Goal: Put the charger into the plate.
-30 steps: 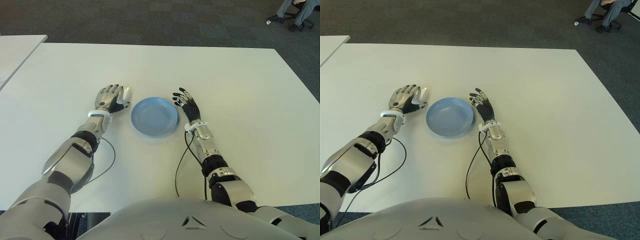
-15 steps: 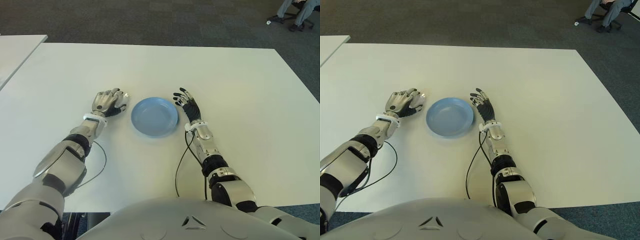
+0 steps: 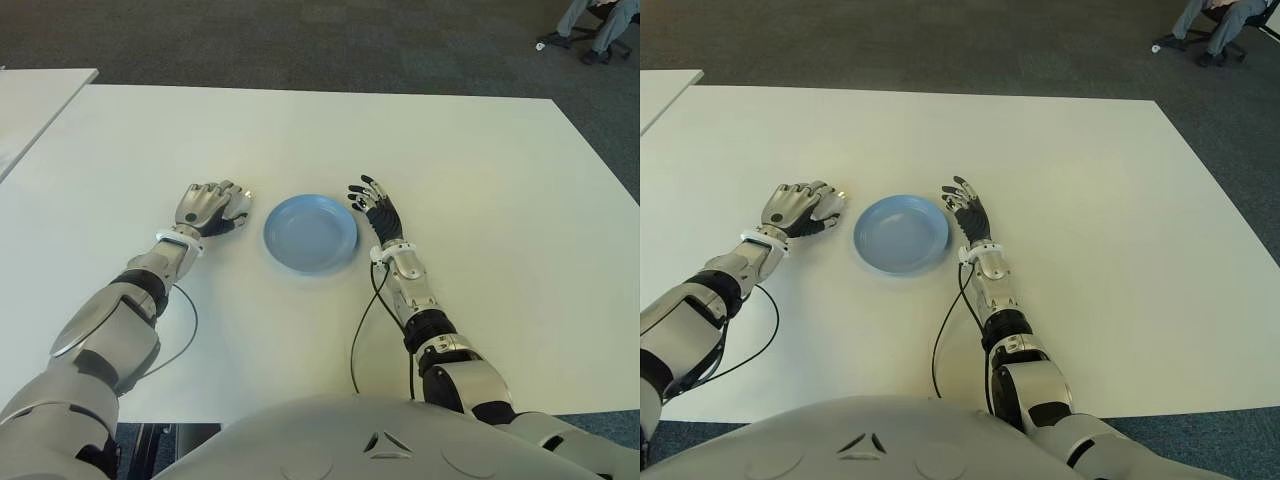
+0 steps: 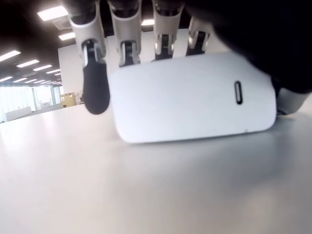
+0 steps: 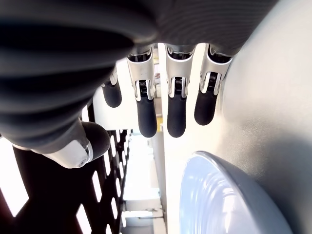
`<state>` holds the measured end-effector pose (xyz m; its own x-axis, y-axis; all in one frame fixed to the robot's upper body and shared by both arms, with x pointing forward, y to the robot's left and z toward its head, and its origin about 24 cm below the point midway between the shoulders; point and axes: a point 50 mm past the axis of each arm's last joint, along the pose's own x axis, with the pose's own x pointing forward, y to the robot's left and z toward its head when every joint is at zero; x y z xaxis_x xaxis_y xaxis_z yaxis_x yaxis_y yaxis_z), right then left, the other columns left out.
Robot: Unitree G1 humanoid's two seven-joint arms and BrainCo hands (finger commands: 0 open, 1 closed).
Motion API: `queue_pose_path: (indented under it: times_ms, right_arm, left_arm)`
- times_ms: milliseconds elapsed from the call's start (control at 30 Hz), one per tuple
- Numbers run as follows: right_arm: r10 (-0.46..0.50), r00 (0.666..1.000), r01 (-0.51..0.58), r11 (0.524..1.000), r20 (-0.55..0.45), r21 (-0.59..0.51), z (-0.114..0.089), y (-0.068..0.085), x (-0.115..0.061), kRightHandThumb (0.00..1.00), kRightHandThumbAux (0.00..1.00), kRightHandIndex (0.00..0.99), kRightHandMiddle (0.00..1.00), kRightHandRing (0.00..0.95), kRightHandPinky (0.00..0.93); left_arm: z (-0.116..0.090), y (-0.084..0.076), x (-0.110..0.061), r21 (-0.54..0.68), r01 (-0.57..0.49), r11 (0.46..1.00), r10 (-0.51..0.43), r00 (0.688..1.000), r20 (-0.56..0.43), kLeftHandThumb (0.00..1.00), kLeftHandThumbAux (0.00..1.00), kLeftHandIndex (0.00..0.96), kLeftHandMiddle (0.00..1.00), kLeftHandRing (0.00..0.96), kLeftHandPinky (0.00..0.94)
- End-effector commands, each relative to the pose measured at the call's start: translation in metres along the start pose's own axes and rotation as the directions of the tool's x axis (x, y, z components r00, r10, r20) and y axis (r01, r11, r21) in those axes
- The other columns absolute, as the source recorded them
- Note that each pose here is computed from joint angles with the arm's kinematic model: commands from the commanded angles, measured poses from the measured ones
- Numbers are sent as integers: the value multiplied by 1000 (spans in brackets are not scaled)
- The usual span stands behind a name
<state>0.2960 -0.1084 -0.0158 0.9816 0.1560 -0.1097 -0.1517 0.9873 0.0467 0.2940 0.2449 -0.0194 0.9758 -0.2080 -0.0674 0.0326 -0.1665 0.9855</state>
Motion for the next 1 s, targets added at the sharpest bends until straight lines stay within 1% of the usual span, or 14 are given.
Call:
queue_pose_path:
  times_ms: [33,67,133,200,267,400,633,1000]
  right_arm:
    - [-8,997,8,1000,-76,-7,-15,-1,-7,0,545,110,266,246,219]
    - [-8,997,8,1000,-76,-7,-15,-1,-7,0,545,111,267,247,220]
    - [-9,997,9,1000,-78,-6,-16,-1,-7,0,545,112,269,250,225]
    - [-10,997,10,1000,-79,-5,-16,-1,-7,0,544,112,273,253,232]
    - [-12,997,12,1000,-81,-3,-16,-1,-7,0,543,112,274,255,237]
    - [-16,996,16,1000,-83,-1,-16,0,-6,0,540,112,276,256,231]
    - [-20,996,20,1000,-84,-3,-17,1,-6,0,541,116,275,253,225]
    - [-20,996,20,1000,-83,-2,-17,3,-5,0,542,117,271,250,226]
  left_arm:
    - [5,-27,-21,14,165,986,-165,986,15,525,648,440,723,710,734]
    - [5,-27,-21,12,167,986,-167,986,11,591,667,439,735,726,755]
    - [4,-26,-20,3,174,985,-174,985,2,650,683,439,756,747,781]
    - [4,-26,-20,-12,176,984,-176,984,-5,689,692,440,779,769,807]
    - [4,-26,-20,-34,169,985,-169,985,-11,705,695,441,794,784,822]
    - [4,-24,-21,-87,141,986,-143,989,-25,722,697,442,820,814,831]
    - [2,-23,-23,-157,108,982,-116,992,-41,730,698,443,828,824,827]
    - [-2,-18,-26,-267,88,960,-97,995,-22,742,698,442,845,841,831]
